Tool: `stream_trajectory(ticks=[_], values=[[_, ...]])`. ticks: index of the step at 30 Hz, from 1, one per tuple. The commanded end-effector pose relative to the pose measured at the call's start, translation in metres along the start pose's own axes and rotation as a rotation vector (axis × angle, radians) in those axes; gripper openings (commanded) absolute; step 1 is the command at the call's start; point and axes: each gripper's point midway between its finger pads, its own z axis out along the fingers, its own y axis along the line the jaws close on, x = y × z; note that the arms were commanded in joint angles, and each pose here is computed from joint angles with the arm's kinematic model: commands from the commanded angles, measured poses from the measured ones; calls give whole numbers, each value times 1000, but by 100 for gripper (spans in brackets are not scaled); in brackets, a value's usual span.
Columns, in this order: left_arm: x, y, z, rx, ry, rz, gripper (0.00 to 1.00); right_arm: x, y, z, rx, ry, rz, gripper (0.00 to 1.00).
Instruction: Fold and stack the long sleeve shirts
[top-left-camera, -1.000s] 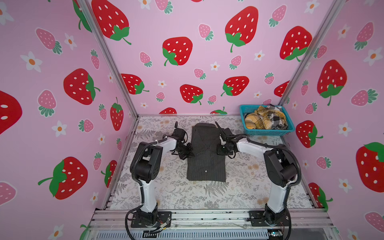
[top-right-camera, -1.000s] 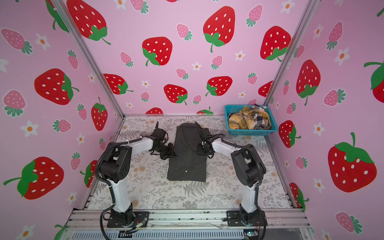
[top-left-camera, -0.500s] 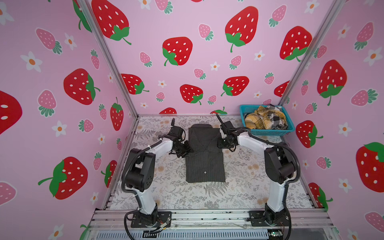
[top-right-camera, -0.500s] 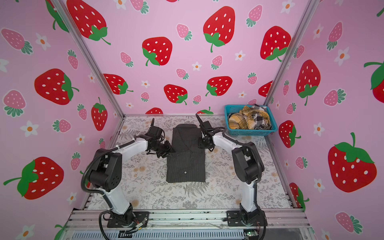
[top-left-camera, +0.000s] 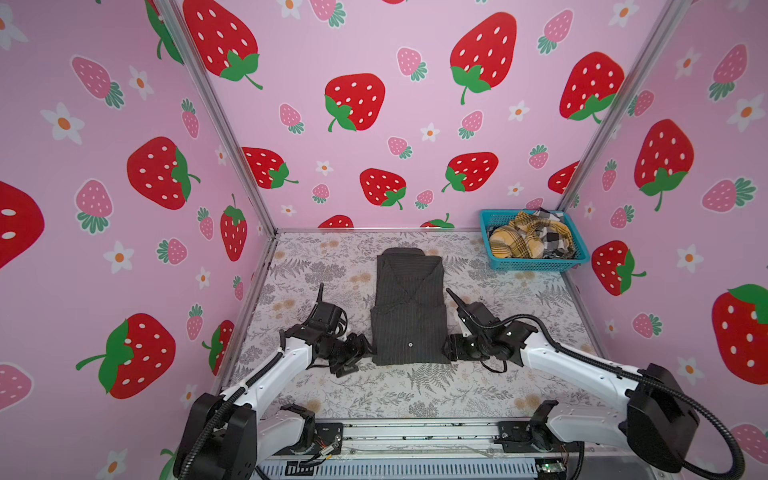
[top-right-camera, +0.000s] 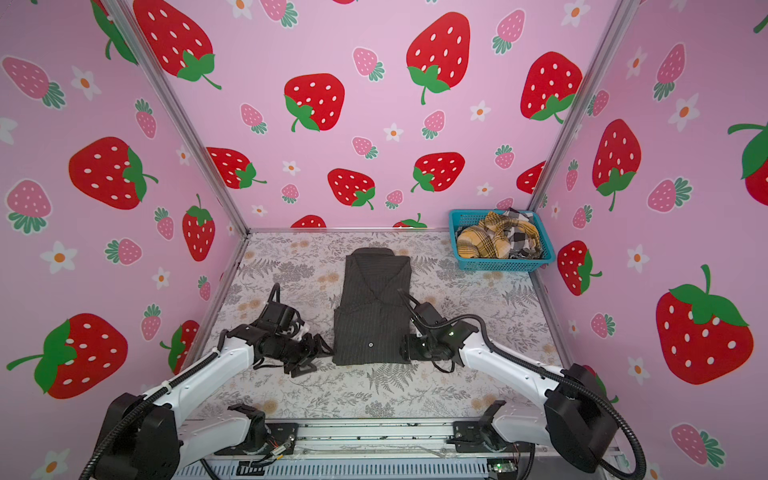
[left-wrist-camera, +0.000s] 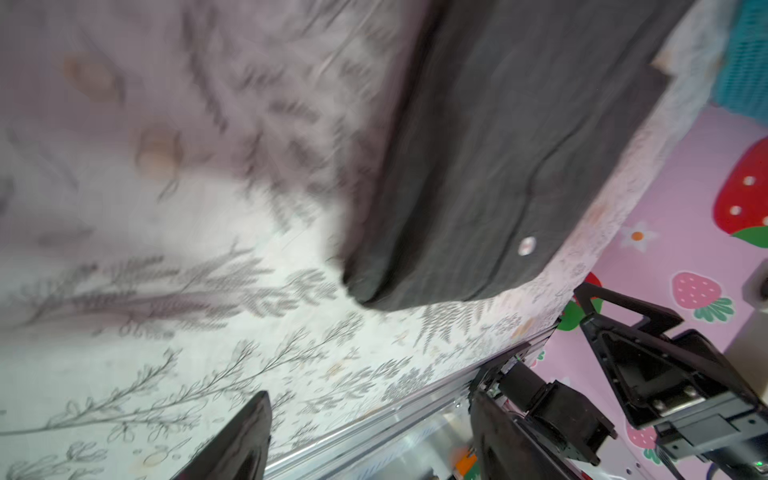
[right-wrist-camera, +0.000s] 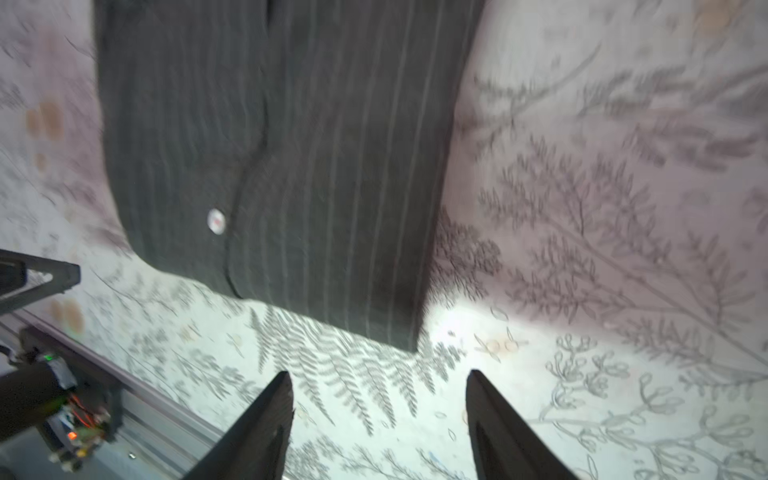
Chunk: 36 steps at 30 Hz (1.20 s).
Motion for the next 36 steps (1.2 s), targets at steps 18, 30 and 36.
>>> stream_trajectory(ticks=[18, 30, 36], values=[[-40, 4, 28, 40, -10, -83, 67, 12, -9, 38, -107, 1, 222, 63], [-35, 8, 20, 17, -35, -64, 65, 12, -18, 46, -97, -7, 227, 61], [-34, 7, 27, 51, -20, -86, 61, 16, -20, 48, -112, -2, 238, 60]])
